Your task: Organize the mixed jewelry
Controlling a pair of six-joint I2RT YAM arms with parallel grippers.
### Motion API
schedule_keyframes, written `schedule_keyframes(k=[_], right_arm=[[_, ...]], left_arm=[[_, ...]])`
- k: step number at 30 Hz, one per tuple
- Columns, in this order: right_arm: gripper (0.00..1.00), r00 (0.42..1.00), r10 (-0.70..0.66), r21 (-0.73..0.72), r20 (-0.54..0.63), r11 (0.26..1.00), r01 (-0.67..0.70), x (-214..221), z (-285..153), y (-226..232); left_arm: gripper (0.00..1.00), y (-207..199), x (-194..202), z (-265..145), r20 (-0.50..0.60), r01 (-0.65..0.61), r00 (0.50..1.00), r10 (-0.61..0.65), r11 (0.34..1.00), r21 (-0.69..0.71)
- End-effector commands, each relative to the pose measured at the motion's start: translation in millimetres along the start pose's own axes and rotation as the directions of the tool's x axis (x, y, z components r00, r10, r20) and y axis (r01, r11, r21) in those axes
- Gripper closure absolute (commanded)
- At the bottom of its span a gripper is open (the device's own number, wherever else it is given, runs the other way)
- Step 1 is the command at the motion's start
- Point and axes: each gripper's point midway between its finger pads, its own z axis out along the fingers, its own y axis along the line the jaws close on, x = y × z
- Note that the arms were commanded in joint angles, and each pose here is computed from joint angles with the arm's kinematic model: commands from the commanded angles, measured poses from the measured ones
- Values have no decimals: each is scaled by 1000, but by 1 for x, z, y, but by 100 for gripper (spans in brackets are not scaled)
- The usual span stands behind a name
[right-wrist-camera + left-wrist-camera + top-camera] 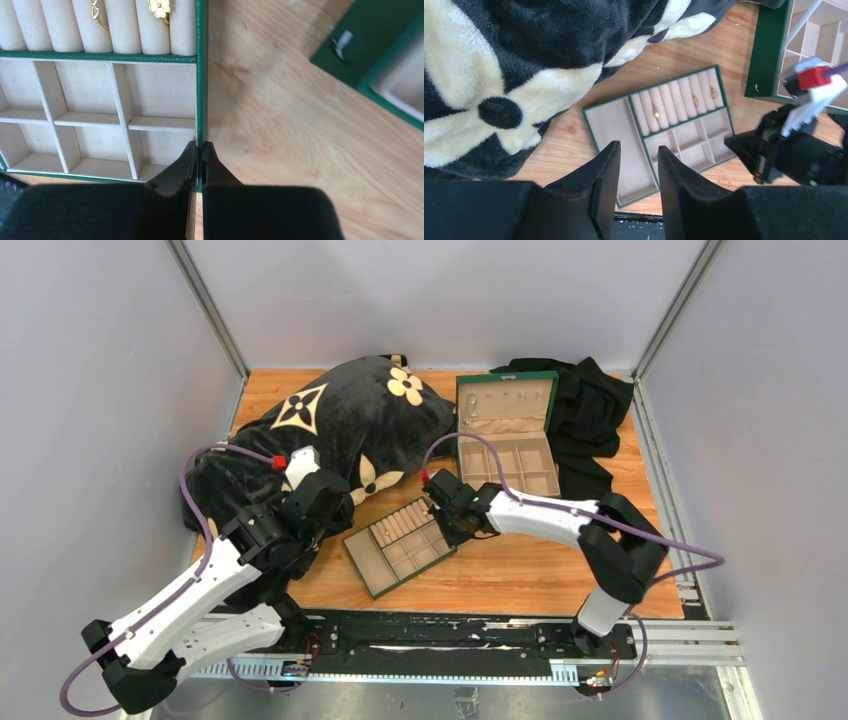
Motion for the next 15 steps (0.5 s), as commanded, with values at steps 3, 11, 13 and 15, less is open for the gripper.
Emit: schedule_keyframes(k=[3, 11, 13, 15], right_arm=[[100, 990, -56, -43, 128, 997, 62, -13, -77, -6], [100, 973, 20, 17, 231, 1000, -25, -27, -152, -71], [100, 969, 35, 23, 246, 999, -42, -28, -160, -90], [100, 972, 37, 76, 234, 995, -56, -28, -162, -114]], left_arm=[[62, 5, -15, -4, 57, 30, 998, -29, 999, -22], [62, 2, -28, -8, 92, 44, 995, -42, 999, -21], [62, 1, -26, -5, 83, 39, 996, -37, 999, -27], [62, 1, -22, -2, 67, 34, 997, -32, 999, -33]])
